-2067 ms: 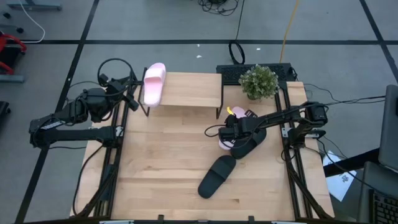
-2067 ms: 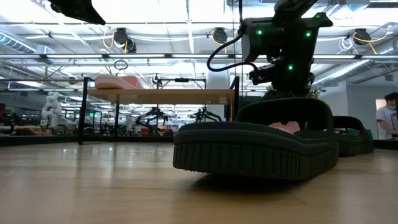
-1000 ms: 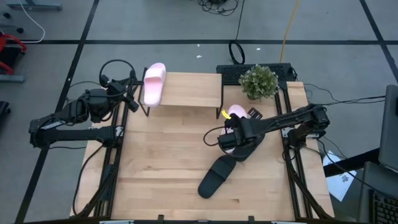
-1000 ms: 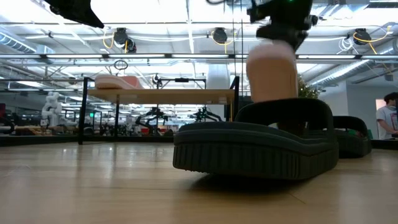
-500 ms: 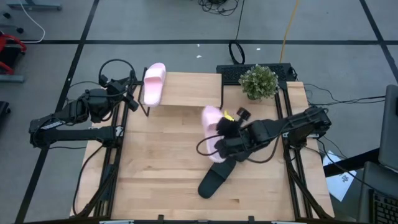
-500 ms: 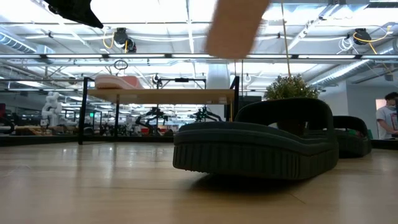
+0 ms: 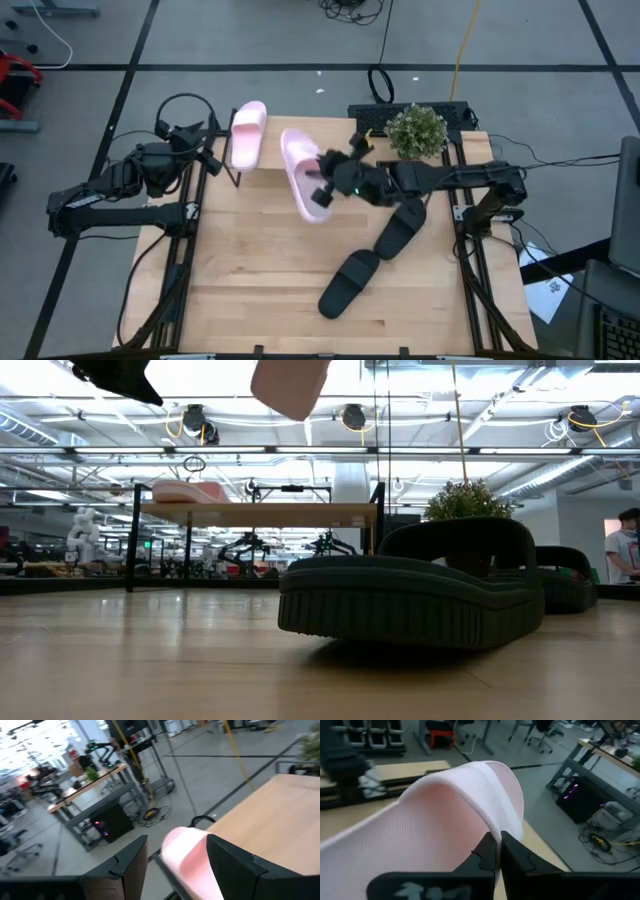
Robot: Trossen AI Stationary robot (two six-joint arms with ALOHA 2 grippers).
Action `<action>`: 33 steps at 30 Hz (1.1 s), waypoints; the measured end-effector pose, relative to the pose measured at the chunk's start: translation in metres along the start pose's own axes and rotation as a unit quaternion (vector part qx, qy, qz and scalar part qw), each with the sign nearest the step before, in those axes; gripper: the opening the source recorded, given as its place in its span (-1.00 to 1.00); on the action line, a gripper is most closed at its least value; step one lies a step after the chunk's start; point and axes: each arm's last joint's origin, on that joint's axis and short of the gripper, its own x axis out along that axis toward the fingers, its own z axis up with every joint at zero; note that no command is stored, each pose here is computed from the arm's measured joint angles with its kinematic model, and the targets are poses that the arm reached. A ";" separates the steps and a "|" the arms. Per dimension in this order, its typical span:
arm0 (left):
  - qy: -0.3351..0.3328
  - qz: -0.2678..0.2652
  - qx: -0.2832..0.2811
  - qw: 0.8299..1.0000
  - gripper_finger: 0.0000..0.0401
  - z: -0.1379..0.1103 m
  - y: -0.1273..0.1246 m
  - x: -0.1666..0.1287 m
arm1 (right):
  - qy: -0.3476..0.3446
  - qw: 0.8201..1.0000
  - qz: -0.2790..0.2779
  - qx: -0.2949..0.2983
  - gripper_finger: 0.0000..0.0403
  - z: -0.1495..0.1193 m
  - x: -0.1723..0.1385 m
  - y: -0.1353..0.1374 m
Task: Pick and place slides into the shelf
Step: Put the pink slipper on the shelf
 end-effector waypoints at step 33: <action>0.000 0.046 -0.012 0.999 0.04 0.002 0.003 0.000 | 0.053 0.983 -0.175 0.024 -1.00 0.013 0.162 -0.065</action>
